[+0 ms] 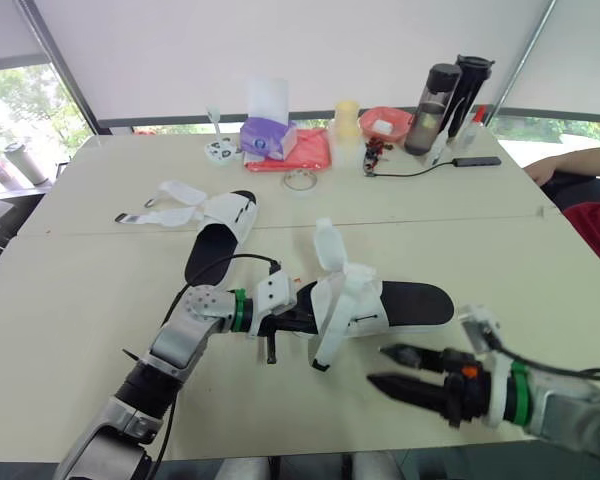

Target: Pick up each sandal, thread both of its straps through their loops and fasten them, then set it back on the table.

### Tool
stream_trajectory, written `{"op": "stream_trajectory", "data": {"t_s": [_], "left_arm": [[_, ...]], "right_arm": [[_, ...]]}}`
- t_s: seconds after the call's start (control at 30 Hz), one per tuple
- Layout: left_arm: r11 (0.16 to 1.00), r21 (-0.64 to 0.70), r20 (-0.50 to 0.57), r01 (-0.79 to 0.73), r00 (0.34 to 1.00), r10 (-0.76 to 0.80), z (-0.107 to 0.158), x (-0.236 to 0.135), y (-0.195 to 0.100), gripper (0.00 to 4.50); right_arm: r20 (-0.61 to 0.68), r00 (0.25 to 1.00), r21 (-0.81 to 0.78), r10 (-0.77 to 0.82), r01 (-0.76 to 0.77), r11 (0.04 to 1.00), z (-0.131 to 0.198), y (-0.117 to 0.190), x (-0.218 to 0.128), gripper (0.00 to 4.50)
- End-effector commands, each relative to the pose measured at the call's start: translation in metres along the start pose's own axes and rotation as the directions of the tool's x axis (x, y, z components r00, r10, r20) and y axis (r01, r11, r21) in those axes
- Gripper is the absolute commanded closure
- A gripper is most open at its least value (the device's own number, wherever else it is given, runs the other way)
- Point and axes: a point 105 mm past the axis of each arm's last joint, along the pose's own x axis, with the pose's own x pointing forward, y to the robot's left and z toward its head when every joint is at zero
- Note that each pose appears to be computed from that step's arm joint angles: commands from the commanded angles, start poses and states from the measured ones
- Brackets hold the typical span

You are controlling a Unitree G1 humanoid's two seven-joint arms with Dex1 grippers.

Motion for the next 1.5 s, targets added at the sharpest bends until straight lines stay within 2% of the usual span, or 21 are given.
{"op": "stream_trajectory", "data": {"t_s": [0.03,0.17,0.33,0.5,0.7,0.83,0.93,1.13,1.37,1.5], "left_arm": [[1.000,0.018,0.018,-0.002,1.000,0.001,0.009,0.000,0.000,4.50],[1.000,0.021,0.019,-0.002,1.000,0.002,0.010,0.001,-0.001,4.50],[1.000,0.026,0.010,-0.007,1.000,0.007,0.009,0.002,0.000,4.50],[0.994,0.086,-0.102,-0.066,0.992,0.075,-0.007,0.002,0.009,4.50],[0.991,0.074,-0.062,-0.112,0.991,0.117,0.001,-0.002,0.017,4.50],[0.990,0.085,-0.078,-0.113,0.990,0.119,-0.002,-0.004,0.018,4.50],[0.986,0.105,-0.100,-0.126,0.986,0.136,-0.007,-0.004,0.021,4.50],[0.969,0.204,-0.141,-0.140,0.975,0.171,-0.015,-0.002,0.029,4.50],[0.956,0.259,-0.138,-0.141,0.974,0.181,-0.016,0.002,0.033,4.50],[0.940,0.324,-0.156,-0.105,0.974,0.163,-0.019,0.005,0.034,4.50]], "right_arm": [[0.030,0.998,-0.074,-0.052,0.055,0.996,-0.002,-0.009,0.012,0.03],[0.081,0.993,-0.102,-0.089,0.097,0.990,0.005,-0.024,0.027,0.03],[0.120,0.991,-0.103,-0.052,0.065,0.993,0.014,-0.024,0.042,0.03],[0.105,0.994,-0.057,0.022,-0.016,0.998,0.014,-0.014,0.054,0.03],[0.080,0.995,-0.020,0.055,-0.054,0.998,0.011,-0.009,0.060,0.03],[0.081,0.995,-0.011,0.054,-0.053,0.999,0.011,-0.010,0.065,0.03],[0.088,0.995,-0.008,0.050,-0.049,0.999,0.012,-0.012,0.067,1.33],[0.105,0.994,-0.004,0.038,-0.038,0.999,0.015,-0.017,0.065,4.45],[0.131,0.991,-0.012,0.042,-0.040,0.999,0.022,-0.015,0.060,4.49],[0.132,0.982,-0.073,0.135,-0.126,0.989,0.046,-0.001,0.035,4.49]]}}
